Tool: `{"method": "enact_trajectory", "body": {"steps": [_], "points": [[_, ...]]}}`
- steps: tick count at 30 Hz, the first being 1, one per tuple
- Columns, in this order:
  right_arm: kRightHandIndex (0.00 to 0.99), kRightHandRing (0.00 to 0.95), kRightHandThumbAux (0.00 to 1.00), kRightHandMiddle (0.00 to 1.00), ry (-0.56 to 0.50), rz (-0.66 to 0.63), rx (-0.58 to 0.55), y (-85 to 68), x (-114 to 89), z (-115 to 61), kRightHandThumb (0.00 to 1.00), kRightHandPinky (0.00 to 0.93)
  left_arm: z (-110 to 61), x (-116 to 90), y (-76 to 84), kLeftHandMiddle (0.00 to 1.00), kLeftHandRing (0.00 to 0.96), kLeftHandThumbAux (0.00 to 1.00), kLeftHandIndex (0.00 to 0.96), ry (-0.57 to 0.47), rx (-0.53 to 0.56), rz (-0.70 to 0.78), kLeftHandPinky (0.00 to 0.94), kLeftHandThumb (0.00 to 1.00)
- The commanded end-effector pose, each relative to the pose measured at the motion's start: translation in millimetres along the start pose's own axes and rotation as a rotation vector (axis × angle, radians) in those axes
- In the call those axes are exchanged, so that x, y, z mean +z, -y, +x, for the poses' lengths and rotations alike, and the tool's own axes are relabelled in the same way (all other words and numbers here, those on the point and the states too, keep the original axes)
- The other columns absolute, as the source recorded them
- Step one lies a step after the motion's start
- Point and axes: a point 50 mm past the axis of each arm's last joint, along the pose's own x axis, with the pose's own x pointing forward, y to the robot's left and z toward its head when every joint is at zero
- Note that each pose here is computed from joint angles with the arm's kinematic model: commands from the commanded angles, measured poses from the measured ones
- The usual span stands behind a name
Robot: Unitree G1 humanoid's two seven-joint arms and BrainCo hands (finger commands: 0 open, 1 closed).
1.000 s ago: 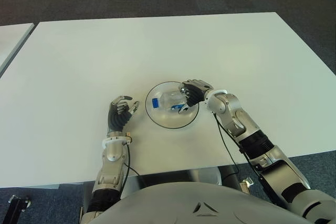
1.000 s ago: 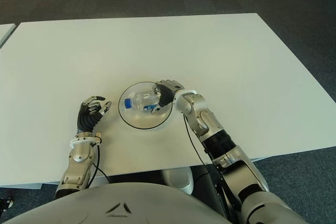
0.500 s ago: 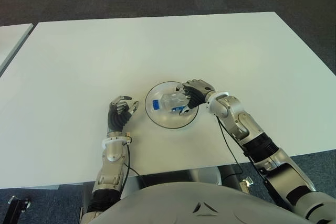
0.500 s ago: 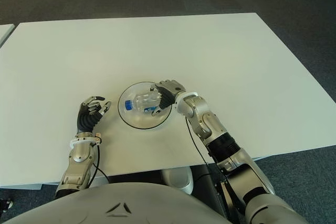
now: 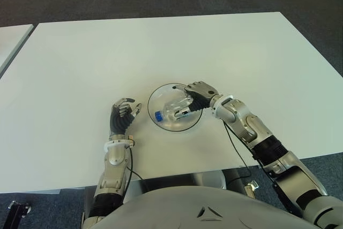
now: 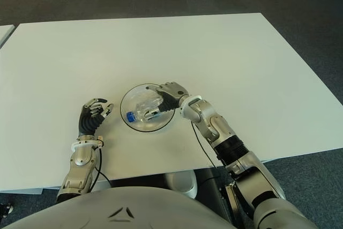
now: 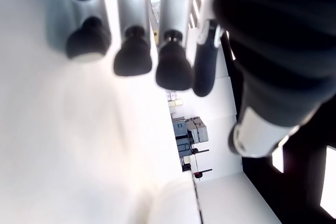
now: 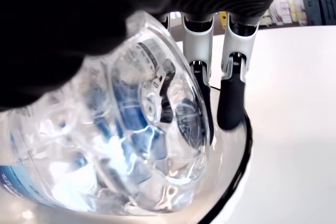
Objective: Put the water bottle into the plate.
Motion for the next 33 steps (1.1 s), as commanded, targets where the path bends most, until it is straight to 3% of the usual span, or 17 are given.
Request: {"method": "enact_trajectory", "body": {"steps": [1,24,33], "points": [[0.000,0.000,0.155,0.000,0.016,0.025,-0.040,-0.4,-3.4,-0.2,0.558,0.000,-3.3,-7.8,-0.8,0.800,0.811,0.715,0.437,-0.042,0.007,0.008,0.817,0.707],[0.000,0.000,0.091,0.000,0.043,0.061,-0.079,-3.7,-3.8,-0.8,0.583,0.000,-3.4,-8.3,-1.2,0.804,0.817,0.715,0.436,-0.048,0.004,0.014,0.831,0.707],[0.000,0.000,0.107,0.000,0.022,0.167,-0.280,1.0,-0.7,-4.1,0.523,0.000,-2.8,-8.4,-1.3,0.820,0.831,0.715,0.437,-0.059,0.008,0.018,0.840,0.706]]}}
